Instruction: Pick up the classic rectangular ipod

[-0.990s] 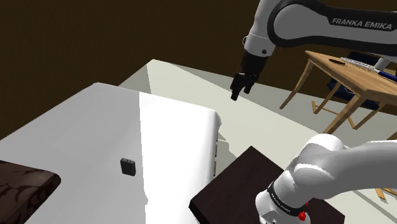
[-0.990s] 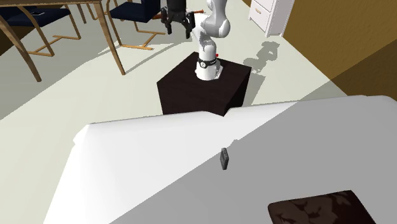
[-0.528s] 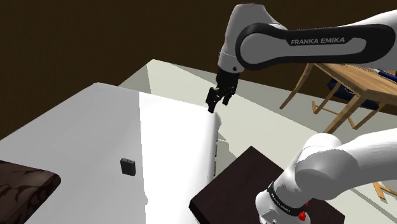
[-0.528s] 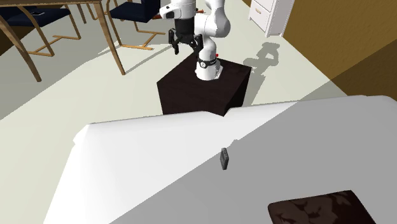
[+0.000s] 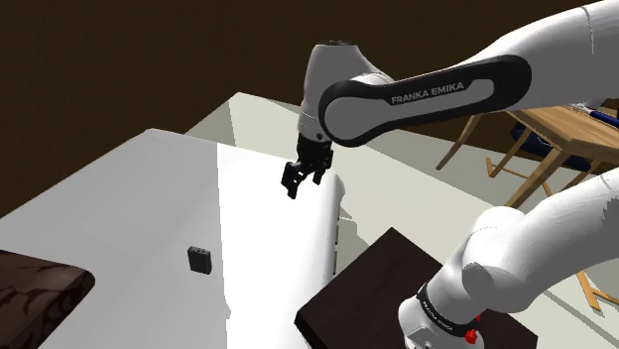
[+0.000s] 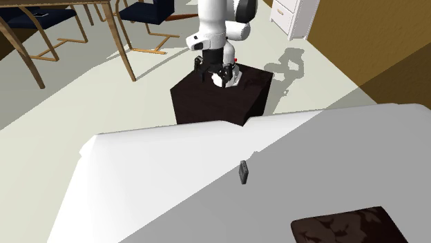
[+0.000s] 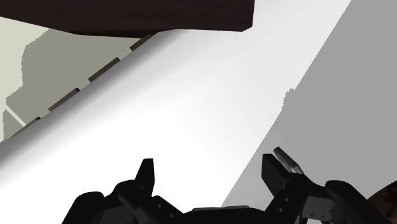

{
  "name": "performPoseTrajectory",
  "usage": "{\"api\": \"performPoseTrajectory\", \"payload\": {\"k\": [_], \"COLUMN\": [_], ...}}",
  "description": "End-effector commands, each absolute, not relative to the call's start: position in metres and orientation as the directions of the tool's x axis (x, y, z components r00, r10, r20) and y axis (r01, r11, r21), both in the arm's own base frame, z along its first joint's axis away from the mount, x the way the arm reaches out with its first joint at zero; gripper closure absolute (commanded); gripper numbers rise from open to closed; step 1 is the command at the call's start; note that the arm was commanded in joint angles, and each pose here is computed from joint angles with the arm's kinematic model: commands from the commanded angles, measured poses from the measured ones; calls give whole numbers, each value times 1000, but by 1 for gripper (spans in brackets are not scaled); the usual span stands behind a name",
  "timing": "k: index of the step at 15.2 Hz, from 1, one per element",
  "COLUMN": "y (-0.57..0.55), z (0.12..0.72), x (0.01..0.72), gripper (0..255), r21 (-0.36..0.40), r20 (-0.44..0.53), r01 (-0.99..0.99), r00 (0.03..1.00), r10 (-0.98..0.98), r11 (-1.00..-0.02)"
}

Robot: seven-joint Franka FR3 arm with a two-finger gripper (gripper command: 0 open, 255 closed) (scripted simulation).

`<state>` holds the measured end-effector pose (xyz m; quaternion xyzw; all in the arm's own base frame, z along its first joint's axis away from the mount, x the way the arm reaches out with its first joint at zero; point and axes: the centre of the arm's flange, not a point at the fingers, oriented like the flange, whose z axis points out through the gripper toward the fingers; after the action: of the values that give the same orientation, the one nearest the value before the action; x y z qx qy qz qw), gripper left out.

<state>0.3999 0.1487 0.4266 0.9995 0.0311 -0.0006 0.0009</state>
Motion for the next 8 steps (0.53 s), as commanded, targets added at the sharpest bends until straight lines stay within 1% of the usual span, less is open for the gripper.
{"api": "performPoseTrajectory", "payload": {"k": [1, 8], "y": [164, 225], "z": [408, 348], "x": [411, 445], "gripper": [0, 0], "r21": [0, -4], "r20": [0, -2], "r01": [65, 77], "r00": [998, 997], "r10": [65, 77], "r11": [-998, -997]}}
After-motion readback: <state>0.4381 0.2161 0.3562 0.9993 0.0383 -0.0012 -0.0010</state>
